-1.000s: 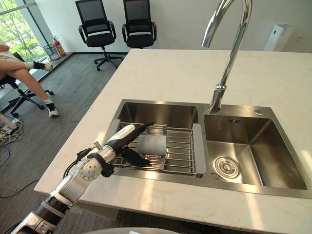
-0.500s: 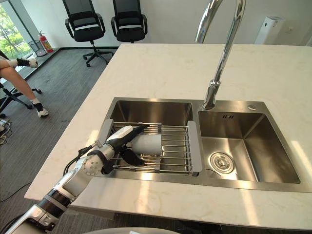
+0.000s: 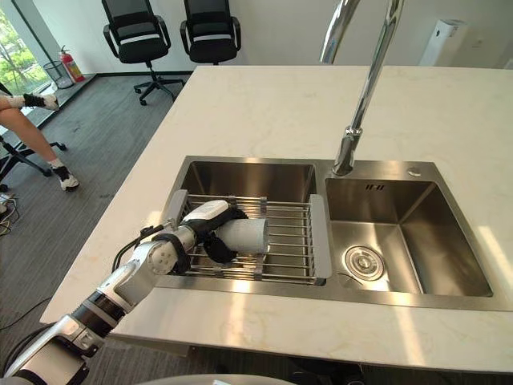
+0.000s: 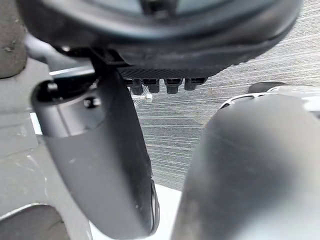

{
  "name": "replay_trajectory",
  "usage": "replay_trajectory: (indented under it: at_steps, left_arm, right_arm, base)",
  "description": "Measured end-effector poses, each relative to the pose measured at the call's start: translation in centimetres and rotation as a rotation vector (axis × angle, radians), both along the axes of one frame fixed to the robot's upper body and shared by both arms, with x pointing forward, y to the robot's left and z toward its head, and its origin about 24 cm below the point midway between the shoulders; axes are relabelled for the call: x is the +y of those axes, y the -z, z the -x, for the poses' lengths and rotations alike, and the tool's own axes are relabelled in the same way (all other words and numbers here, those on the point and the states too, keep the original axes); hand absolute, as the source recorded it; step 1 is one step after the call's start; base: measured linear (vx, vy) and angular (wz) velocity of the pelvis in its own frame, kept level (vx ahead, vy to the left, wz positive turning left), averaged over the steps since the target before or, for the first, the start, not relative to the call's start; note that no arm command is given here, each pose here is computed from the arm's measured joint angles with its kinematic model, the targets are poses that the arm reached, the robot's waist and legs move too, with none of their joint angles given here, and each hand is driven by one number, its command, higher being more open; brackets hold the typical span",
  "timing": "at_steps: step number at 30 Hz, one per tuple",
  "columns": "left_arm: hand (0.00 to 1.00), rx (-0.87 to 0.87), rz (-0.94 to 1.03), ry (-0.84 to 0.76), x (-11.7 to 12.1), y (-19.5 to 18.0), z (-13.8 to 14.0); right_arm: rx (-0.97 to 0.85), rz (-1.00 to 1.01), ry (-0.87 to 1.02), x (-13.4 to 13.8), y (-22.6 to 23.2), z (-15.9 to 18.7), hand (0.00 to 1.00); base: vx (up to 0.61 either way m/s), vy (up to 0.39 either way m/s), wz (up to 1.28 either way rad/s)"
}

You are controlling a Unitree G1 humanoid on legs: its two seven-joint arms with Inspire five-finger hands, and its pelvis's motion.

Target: Walk over to the sink, pick up the cup, carry it to the dishwasher, place the cup inside the dishwasher, then close the dishwasher door

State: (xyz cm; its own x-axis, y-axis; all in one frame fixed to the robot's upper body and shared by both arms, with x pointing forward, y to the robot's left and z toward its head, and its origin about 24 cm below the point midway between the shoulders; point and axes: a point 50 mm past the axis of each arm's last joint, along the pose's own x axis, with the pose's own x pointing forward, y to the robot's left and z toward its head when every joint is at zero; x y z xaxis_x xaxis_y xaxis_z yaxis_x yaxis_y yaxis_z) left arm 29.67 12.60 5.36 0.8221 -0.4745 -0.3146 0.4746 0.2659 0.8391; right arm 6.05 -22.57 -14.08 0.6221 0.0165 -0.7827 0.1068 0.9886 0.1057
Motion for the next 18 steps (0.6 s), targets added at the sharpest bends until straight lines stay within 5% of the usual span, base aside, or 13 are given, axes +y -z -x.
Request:
replay_trajectory:
  at_steps: [8,18]
  left_arm:
    - [0.0,0.059,0.137,-0.043,-0.3,0.9,0.3]
    - [0.0,-0.032,0.653,-0.164,2.4,-3.1,1.7]
  right_arm:
    - [0.018,-0.001,-0.001,0.0,0.1,0.4,1.0]
    - [0.026,-0.003,0.011,0.1,0.3,1.1,1.0]
  base:
    - [0.01,-0.003,0.05]
    - [0.01,-0.007,0.05]
